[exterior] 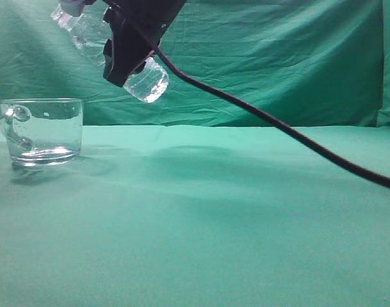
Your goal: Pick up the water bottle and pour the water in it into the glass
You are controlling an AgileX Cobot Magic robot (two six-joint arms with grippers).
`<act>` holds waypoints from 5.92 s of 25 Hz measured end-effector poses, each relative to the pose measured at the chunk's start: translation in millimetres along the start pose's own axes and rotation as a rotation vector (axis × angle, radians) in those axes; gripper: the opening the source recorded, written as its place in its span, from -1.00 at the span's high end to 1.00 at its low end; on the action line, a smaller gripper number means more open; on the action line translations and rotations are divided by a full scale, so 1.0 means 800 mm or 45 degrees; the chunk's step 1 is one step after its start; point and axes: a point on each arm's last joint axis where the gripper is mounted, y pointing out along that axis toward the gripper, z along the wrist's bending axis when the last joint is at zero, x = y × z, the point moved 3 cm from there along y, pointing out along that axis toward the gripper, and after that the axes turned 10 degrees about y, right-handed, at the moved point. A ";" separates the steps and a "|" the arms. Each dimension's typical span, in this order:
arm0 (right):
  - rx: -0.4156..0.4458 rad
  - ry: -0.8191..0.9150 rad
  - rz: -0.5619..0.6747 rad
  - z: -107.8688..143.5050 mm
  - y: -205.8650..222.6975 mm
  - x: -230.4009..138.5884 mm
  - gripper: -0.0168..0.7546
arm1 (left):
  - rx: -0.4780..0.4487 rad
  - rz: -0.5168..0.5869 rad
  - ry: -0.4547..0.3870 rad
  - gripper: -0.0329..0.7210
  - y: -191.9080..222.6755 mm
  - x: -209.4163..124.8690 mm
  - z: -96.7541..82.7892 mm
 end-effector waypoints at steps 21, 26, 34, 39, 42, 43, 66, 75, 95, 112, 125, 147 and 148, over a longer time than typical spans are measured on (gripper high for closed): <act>-0.038 -0.424 -0.005 0.001 0.007 -0.004 0.21 | 0.000 0.000 0.000 0.91 0.000 0.000 0.000; -0.052 -0.553 -0.004 -0.001 0.007 -0.004 0.21 | 0.000 0.000 0.000 0.91 0.000 0.000 0.000; -0.060 -0.629 -0.002 -0.001 0.007 -0.004 0.21 | 0.000 0.000 0.000 0.91 0.000 0.000 0.000; -0.067 -0.689 0.008 -0.003 0.007 -0.005 0.21 | 0.000 0.000 0.000 0.91 0.000 0.000 0.000; -0.069 -0.705 0.014 -0.003 0.007 -0.005 0.21 | 0.000 0.000 0.000 0.91 0.000 0.000 0.000; -0.070 -0.720 0.014 -0.003 0.007 -0.005 0.21 | 0.000 0.000 0.000 0.91 0.000 0.000 0.000; -0.082 -0.798 0.065 -0.006 0.007 -0.010 0.21 | 0.000 0.000 0.000 0.91 0.000 0.000 0.000; -0.083 -0.773 0.065 -0.006 0.007 -0.010 0.21 | 0.000 0.000 0.000 0.91 0.000 0.000 0.000; -0.224 1.035 0.058 -0.051 -0.044 0.010 0.21 | 0.000 0.000 0.000 0.91 0.000 0.000 0.000; -0.177 1.274 0.090 -0.085 -0.269 0.012 0.21 | 0.000 0.000 0.000 0.91 0.000 0.000 0.000; -0.387 1.384 -0.153 -0.074 -0.336 -0.137 0.21 | 0.000 0.000 0.000 0.91 0.000 0.000 0.000; -0.196 1.233 -0.380 0.025 -0.228 -0.259 0.21 | 0.000 0.000 0.000 0.91 0.000 0.000 0.000; -0.182 1.232 -0.364 0.031 -0.223 -0.265 0.21 | 0.000 0.000 0.000 0.91 0.000 0.000 0.000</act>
